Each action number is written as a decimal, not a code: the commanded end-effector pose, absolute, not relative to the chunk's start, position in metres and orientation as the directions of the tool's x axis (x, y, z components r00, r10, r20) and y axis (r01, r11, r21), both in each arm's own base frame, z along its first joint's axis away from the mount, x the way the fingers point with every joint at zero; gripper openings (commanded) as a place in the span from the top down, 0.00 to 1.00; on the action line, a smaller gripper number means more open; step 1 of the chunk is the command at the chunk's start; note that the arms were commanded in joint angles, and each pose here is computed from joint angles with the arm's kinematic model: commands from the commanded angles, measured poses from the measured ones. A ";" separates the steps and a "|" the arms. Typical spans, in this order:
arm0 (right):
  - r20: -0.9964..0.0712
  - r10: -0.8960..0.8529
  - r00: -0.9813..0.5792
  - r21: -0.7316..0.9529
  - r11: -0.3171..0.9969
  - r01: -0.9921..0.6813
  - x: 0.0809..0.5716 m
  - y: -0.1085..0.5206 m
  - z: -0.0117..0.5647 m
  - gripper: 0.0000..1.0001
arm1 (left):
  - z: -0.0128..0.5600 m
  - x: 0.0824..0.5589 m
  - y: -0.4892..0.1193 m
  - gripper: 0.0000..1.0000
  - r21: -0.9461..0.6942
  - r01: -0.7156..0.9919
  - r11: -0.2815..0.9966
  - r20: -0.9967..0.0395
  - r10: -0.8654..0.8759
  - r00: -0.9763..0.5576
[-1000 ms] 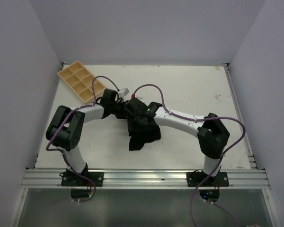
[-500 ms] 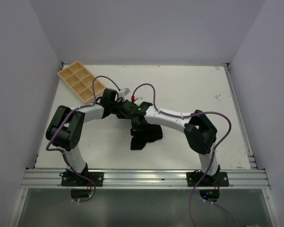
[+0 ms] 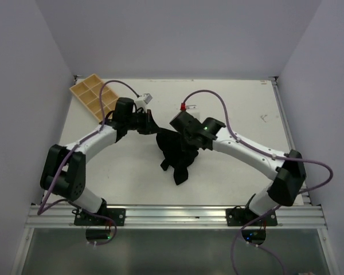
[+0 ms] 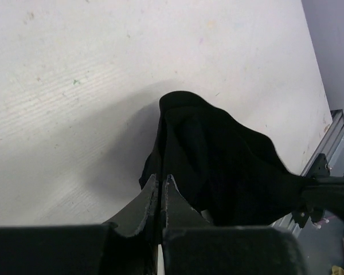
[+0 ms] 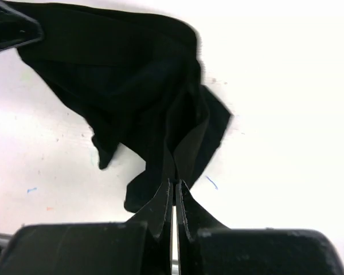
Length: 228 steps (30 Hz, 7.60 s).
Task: Roll the underwear
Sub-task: Flatten the underwear
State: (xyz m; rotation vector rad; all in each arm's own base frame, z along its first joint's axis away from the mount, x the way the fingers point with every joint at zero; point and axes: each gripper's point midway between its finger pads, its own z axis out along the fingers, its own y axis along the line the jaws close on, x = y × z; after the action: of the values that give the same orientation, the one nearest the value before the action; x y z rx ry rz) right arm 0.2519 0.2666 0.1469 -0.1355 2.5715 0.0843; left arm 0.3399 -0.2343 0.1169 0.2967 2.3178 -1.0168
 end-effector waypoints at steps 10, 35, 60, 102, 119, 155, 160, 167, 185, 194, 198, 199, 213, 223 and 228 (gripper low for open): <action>-0.679 -0.138 -0.721 -0.101 0.990 -0.094 0.237 0.170 0.231 1.00 | 0.195 0.319 -0.197 1.00 -0.439 0.474 0.764 -0.764 -0.039 -0.644; -0.805 -0.014 -0.594 -0.006 1.000 -0.015 0.248 0.158 0.263 1.00 | 0.255 0.289 -0.140 1.00 -0.319 0.314 0.894 -0.841 -0.114 -0.529; -0.405 0.143 -0.903 0.045 0.990 0.137 0.405 0.125 0.112 0.55 | 0.135 0.477 -0.208 0.40 -0.284 0.393 0.875 -0.726 0.072 -0.684; -0.114 0.188 -0.975 0.066 0.981 0.182 0.228 0.097 0.026 1.00 | 0.040 0.270 -0.124 1.00 -0.237 0.128 0.963 -0.375 0.031 -0.926; -0.312 0.105 -0.944 0.172 0.984 0.053 0.328 0.131 0.090 0.50 | 0.114 0.381 -0.154 0.36 -0.286 0.164 0.944 -0.541 -0.017 -0.841; -0.383 -0.026 -0.923 0.160 0.982 -0.095 0.402 0.162 0.058 0.99 | 0.077 0.445 -0.162 0.38 -0.371 0.177 0.911 -0.495 -0.033 -0.868; -0.358 -0.015 -0.934 0.178 0.980 -0.084 0.390 0.160 0.048 1.00 | 0.057 0.442 -0.167 0.39 -0.406 0.156 0.900 -0.435 -0.041 -0.899; -0.377 -0.034 -0.925 0.198 0.973 -0.116 0.389 0.161 0.051 1.00 | 0.050 0.451 -0.184 0.40 -0.464 0.237 0.853 -0.487 -0.023 -0.873; -0.546 -0.021 -0.838 0.104 0.990 -0.092 0.416 0.134 0.110 1.00 | 0.122 0.496 -0.189 1.00 -0.434 0.306 0.848 -0.633 -0.045 -0.773; -0.803 -0.048 -0.594 0.002 0.996 -0.084 0.464 0.118 0.248 1.00 | 0.262 0.542 -0.184 1.00 -0.391 0.316 0.864 -0.825 -0.177 -0.537; -0.841 -0.043 -0.540 0.017 0.994 -0.106 0.457 0.119 0.269 1.00 | 0.291 0.527 -0.186 1.00 -0.438 0.338 0.833 -0.845 -0.253 -0.472; -0.850 -0.038 -0.526 0.030 0.992 -0.119 0.450 0.119 0.276 1.00 | 0.277 0.521 -0.187 1.00 -0.459 0.330 0.825 -0.832 -0.269 -0.486; -0.541 0.105 -0.834 0.302 0.950 -0.076 0.297 0.146 0.077 0.88 | 0.090 0.363 -0.164 0.85 -0.518 0.206 0.830 -0.661 -0.236 -0.712; -0.539 0.219 -0.813 0.374 0.927 0.002 0.253 0.153 0.105 0.58 | 0.117 0.314 -0.129 0.45 -0.452 0.142 0.881 -0.720 -0.266 -0.642; -0.562 0.134 -0.816 0.274 0.961 -0.031 0.289 0.157 0.104 0.56 | 0.127 0.342 -0.139 0.38 -0.450 0.184 0.874 -0.744 -0.253 -0.619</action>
State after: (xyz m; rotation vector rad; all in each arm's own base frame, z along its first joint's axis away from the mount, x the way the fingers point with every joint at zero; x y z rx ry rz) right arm 0.2644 0.1576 0.0998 0.0843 2.5103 0.4473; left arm 0.3195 -0.1415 0.1297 -0.0494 2.1489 -0.6661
